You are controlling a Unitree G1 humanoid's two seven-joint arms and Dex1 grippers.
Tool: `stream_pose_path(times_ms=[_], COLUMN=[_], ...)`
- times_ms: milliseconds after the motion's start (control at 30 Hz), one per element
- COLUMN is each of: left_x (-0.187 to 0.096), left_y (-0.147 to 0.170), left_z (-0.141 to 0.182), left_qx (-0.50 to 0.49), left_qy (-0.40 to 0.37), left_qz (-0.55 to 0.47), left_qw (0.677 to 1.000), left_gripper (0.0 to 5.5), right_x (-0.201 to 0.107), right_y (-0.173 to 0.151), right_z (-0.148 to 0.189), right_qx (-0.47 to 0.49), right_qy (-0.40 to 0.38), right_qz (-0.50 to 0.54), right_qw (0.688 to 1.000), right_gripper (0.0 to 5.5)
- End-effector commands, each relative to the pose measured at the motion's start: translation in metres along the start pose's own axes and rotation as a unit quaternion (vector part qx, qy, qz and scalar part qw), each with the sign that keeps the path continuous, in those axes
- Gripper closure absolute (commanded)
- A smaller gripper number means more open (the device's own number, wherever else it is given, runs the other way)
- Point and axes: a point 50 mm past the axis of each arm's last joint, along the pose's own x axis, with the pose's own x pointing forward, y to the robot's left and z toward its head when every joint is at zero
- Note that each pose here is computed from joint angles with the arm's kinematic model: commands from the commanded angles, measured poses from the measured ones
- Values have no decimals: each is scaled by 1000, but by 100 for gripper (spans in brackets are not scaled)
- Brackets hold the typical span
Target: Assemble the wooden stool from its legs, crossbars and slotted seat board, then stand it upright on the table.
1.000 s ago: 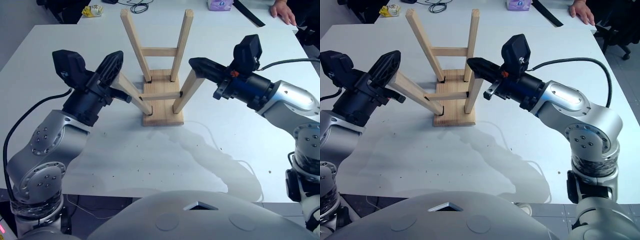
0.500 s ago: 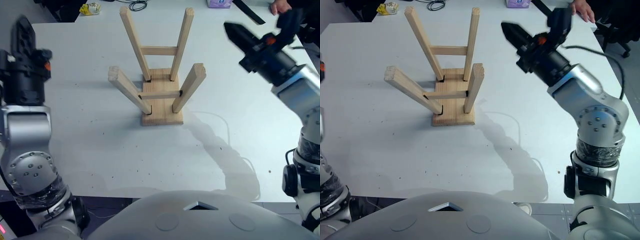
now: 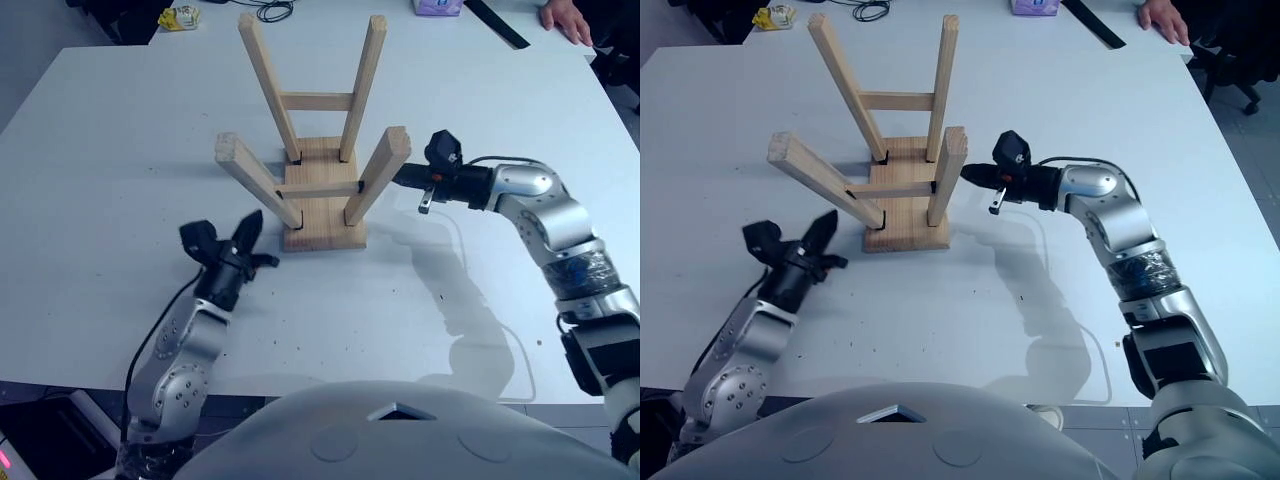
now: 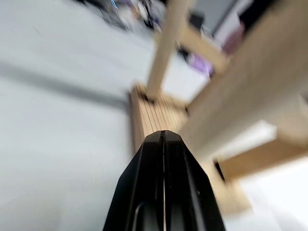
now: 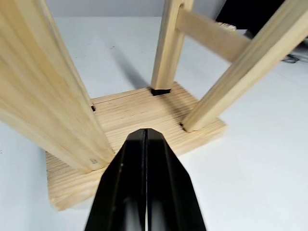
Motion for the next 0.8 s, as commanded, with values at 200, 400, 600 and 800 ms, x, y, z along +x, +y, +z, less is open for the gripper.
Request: stream_pose_path(times_ms=[200,400,600,800], left_x=[-4,14,2,10], left_y=[-17,-9,-8,-2], left_z=[-4,7,-4,-6], left_qx=[12,29,30,40], left_qy=[29,1,26,33], left_qz=[-43,-8,4,4], left_qw=[999,1000,999,999], left_gripper=[549,549,549,549], right_x=[-19,-22,-62,-28], right_y=[45,61,11,-23], right_z=[-3,16,-19,2], right_qx=[10,19,-37,-64], right_qy=[1,-26,120,18], right_qz=[102,93,-15,-99], right_qw=[995,995,992,993], right_gripper=[550,550,550,550])
